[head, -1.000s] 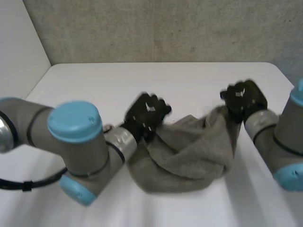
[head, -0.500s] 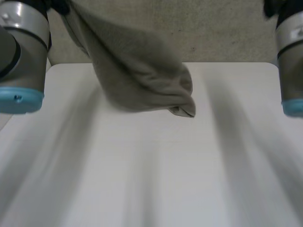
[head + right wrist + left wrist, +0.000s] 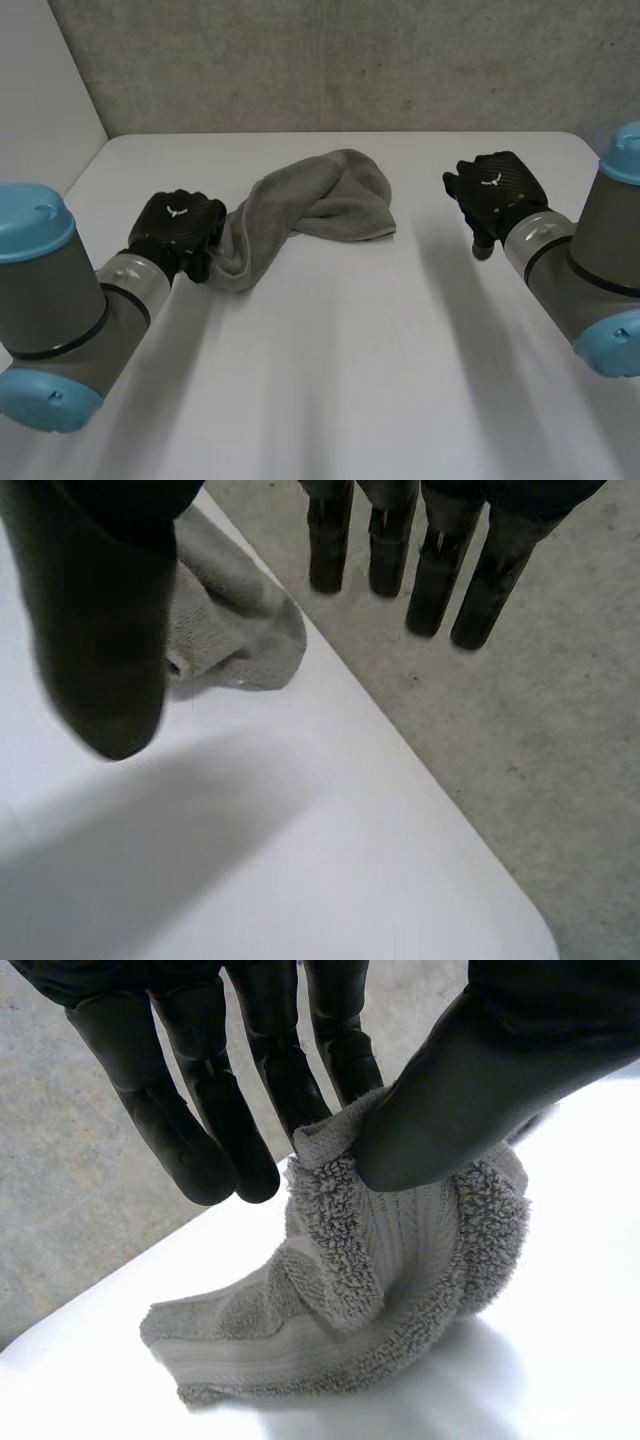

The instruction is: Fold the towel.

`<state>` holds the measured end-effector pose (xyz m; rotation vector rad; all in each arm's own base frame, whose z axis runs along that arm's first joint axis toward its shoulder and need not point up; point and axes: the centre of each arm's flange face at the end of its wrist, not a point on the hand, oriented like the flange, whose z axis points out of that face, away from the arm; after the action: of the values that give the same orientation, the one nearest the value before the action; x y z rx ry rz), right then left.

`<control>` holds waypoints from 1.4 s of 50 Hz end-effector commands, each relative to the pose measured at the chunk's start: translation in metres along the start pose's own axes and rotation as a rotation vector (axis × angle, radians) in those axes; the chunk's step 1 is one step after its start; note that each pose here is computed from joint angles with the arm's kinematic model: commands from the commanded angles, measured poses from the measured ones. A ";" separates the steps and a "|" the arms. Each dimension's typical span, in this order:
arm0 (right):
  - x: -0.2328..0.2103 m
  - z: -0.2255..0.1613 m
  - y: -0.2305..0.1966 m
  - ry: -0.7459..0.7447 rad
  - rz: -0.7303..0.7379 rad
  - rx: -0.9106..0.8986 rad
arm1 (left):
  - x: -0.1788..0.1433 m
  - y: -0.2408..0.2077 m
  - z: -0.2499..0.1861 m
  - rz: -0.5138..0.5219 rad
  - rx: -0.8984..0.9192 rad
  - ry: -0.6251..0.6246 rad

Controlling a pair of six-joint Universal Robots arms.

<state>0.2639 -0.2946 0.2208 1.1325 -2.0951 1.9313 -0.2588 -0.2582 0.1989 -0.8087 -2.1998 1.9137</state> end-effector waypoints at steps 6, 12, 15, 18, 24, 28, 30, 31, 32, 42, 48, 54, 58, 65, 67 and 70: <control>-0.019 0.001 -0.030 -0.143 -0.003 0.153 | 0.003 -0.027 -0.036 0.008 0.092 0.024; -0.029 0.008 -0.036 -0.253 0.061 0.214 | 0.003 -0.045 -0.063 0.009 0.172 0.045; -0.031 0.010 -0.038 -0.283 0.084 0.230 | 0.003 -0.050 -0.071 0.010 0.195 0.049; -0.037 0.013 -0.043 -0.344 0.133 0.260 | 0.002 -0.058 -0.085 0.013 0.236 0.049; -0.047 0.023 -0.053 -0.440 0.227 0.309 | 0.006 -0.066 -0.113 0.020 0.304 0.065; -0.074 0.025 -0.061 -0.552 0.238 0.348 | 0.007 -0.067 -0.127 0.022 0.331 0.074; -0.082 0.025 -0.062 -0.585 0.235 0.356 | 0.007 -0.068 -0.130 0.023 0.340 0.071; -0.090 0.026 -0.062 -0.615 0.234 0.361 | 0.007 -0.068 -0.134 0.024 0.348 0.072; -0.090 0.026 -0.062 -0.615 0.234 0.361 | 0.007 -0.068 -0.134 0.024 0.348 0.072; -0.143 0.024 -0.061 -0.770 0.231 0.339 | 0.008 -0.066 -0.145 0.024 0.364 0.068; -0.159 0.032 -0.050 -0.774 0.239 0.281 | 0.007 -0.064 -0.145 0.023 0.361 0.066; -0.131 0.053 -0.050 -0.504 0.230 0.232 | 0.002 -0.068 -0.139 0.024 0.370 0.042; -0.100 0.046 -0.068 -0.361 0.221 0.266 | -0.007 -0.072 -0.129 0.025 0.396 0.004; -0.093 0.004 -0.070 -0.389 0.171 0.244 | -0.006 -0.067 -0.114 0.022 0.379 0.005; -0.093 -0.009 -0.070 -0.393 0.148 0.229 | -0.006 -0.066 -0.111 0.020 0.376 0.006; -0.096 -0.030 -0.058 -0.431 0.105 0.151 | -0.006 -0.063 -0.106 0.011 0.363 0.011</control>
<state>0.3748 -0.2570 0.2262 1.5170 -2.2569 2.2438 -0.2257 -0.1619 0.2869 -0.7708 -1.7432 2.2328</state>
